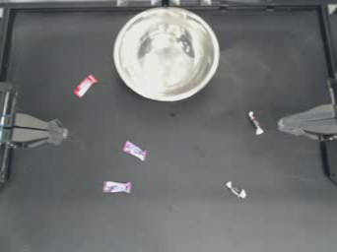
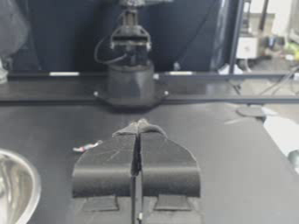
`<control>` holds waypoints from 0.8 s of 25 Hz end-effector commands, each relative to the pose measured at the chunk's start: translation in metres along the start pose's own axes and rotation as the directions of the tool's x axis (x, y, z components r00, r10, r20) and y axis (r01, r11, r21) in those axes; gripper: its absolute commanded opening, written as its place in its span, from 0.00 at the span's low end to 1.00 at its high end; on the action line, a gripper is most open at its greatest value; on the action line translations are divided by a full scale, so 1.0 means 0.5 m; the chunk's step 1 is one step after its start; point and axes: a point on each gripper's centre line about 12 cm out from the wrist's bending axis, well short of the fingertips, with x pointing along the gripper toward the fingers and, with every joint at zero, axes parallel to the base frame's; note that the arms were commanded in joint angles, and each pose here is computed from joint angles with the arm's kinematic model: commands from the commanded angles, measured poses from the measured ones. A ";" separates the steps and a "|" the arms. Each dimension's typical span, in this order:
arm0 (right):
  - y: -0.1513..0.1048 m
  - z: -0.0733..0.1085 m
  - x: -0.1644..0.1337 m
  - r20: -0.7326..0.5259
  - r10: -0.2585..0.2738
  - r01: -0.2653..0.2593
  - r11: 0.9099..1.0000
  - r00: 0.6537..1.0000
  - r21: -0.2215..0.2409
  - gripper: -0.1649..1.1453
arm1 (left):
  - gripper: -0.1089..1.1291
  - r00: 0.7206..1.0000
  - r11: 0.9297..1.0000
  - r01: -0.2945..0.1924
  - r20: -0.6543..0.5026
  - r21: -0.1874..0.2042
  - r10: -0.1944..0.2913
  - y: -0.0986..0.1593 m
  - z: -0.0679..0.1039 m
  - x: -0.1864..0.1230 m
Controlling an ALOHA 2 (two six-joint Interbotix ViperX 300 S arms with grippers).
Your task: Put candies in bowl
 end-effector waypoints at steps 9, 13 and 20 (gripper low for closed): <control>0.004 0.012 0.005 0.023 0.014 -0.013 1.000 1.000 -0.017 0.19 | 0.14 1.000 1.000 0.001 0.015 0.029 -0.002 -0.001 0.016 0.001; 0.005 0.006 0.011 0.006 0.016 -0.016 0.999 1.000 -0.029 0.37 | 0.27 1.000 1.000 0.000 0.002 0.029 0.000 0.000 0.015 0.002; 0.006 0.003 0.016 0.000 0.023 -0.023 0.999 1.000 -0.046 0.94 | 0.97 0.999 1.000 -0.003 -0.038 0.023 0.004 0.001 0.018 0.006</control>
